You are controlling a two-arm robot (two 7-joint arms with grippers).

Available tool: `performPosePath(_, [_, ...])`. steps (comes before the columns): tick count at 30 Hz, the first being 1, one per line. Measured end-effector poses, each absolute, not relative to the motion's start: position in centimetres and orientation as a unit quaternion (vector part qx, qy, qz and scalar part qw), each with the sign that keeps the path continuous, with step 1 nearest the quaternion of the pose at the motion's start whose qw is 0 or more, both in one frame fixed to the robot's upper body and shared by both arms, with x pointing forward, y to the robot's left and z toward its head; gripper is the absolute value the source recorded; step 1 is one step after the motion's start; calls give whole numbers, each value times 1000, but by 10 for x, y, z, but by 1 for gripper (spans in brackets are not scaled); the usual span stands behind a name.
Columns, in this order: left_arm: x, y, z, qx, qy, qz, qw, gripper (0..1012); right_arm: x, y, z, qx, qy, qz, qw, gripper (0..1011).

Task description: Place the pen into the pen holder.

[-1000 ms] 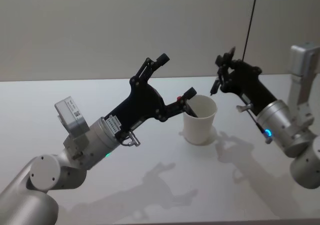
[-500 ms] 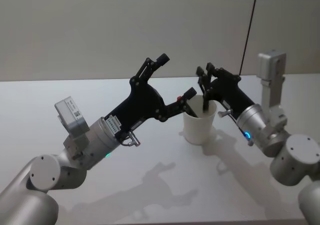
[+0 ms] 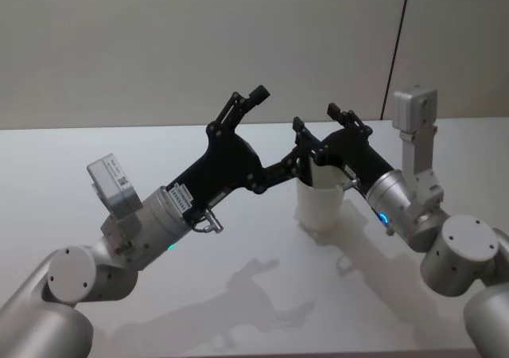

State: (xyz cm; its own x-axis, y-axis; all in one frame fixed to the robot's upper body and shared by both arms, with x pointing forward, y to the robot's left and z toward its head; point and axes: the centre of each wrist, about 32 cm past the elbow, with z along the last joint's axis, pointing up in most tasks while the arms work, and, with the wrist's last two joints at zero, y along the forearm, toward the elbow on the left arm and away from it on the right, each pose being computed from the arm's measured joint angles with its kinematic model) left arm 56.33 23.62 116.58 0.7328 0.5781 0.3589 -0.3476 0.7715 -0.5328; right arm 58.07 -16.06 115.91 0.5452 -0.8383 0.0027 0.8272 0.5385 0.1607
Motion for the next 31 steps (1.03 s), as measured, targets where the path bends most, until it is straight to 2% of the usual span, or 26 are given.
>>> performPosePath(1, [563,236,1166,-221,-261,256,904,1004,581,-161,1159,70,-40,-475,876,754])
performPosePath(3, [563,236,1166,-221,-261,256,904,1004,580,-161,1159,70,-39,-475,876,850])
performPosePath(10, [563,236,1166,-221,-261,256,904,1004,579,-161,1157,69,-39,-475,877,1001])
performPosePath(31, [563,236,1166,-221,-261,256,904,1004,579,-162,1157,68,-38,-474,877,1001])
